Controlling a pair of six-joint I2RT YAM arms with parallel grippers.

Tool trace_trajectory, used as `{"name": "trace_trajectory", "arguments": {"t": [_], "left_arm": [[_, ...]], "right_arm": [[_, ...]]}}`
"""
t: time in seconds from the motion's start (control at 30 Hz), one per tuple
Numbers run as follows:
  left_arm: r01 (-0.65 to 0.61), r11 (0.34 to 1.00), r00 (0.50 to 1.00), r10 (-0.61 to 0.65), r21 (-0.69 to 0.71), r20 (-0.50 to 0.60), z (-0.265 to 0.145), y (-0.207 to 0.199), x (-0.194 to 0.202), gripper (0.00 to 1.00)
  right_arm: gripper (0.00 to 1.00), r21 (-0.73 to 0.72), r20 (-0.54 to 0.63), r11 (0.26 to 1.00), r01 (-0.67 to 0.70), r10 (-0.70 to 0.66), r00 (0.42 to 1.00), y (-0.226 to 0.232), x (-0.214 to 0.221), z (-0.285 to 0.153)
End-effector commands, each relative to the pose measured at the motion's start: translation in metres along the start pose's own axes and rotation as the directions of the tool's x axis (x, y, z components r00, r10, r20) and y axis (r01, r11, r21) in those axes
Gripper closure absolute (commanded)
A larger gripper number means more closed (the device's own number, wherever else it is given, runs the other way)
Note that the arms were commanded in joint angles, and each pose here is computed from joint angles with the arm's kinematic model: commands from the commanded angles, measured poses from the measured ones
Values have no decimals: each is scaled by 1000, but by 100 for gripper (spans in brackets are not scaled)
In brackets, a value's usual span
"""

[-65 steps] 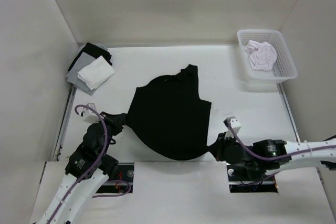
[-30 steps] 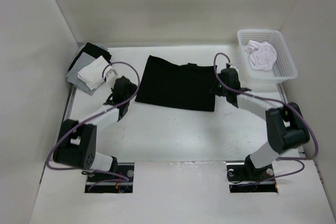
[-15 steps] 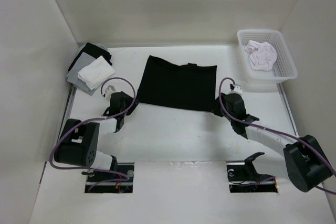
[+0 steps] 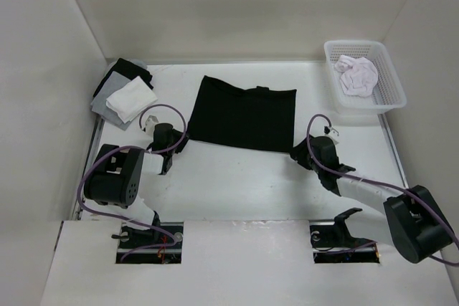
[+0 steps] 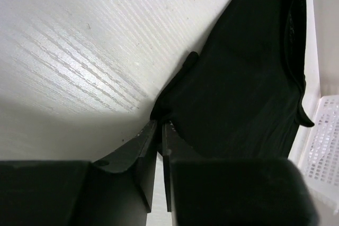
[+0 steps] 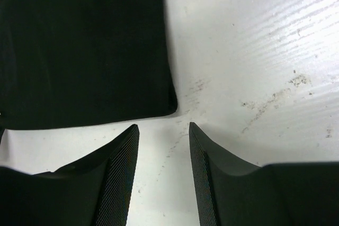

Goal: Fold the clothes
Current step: Fold the tank top

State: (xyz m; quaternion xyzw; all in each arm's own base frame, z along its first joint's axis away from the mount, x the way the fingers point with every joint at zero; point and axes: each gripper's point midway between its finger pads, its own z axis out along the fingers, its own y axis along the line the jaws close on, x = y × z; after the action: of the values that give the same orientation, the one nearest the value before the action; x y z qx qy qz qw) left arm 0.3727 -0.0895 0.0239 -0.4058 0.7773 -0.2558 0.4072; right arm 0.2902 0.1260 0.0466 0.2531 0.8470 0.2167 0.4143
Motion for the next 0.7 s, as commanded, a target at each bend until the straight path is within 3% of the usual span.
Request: {"name": "trace_trajectory", "arguments": {"t": [0.0,0.33,0.53,0.67], "left_arm": [[29,998,999,-31,49,36,5,-17,-11,95],[25,998,999,-27,61,36,4,-18,-9,96],[23,998,999,-26,66,40,2,-19,-11,96],[28,997,999,-31,66,37,3,-19,-11,96]], "right_arm": [[52,6,30,998,-67,67,997,7,-10,6],[58,50,69,983,-179,175,982,10,-13,30],[70,60,80,975,-214,209,975,11,-13,34],[68,56,69,974,-219,216,974,10,-10,29]]}}
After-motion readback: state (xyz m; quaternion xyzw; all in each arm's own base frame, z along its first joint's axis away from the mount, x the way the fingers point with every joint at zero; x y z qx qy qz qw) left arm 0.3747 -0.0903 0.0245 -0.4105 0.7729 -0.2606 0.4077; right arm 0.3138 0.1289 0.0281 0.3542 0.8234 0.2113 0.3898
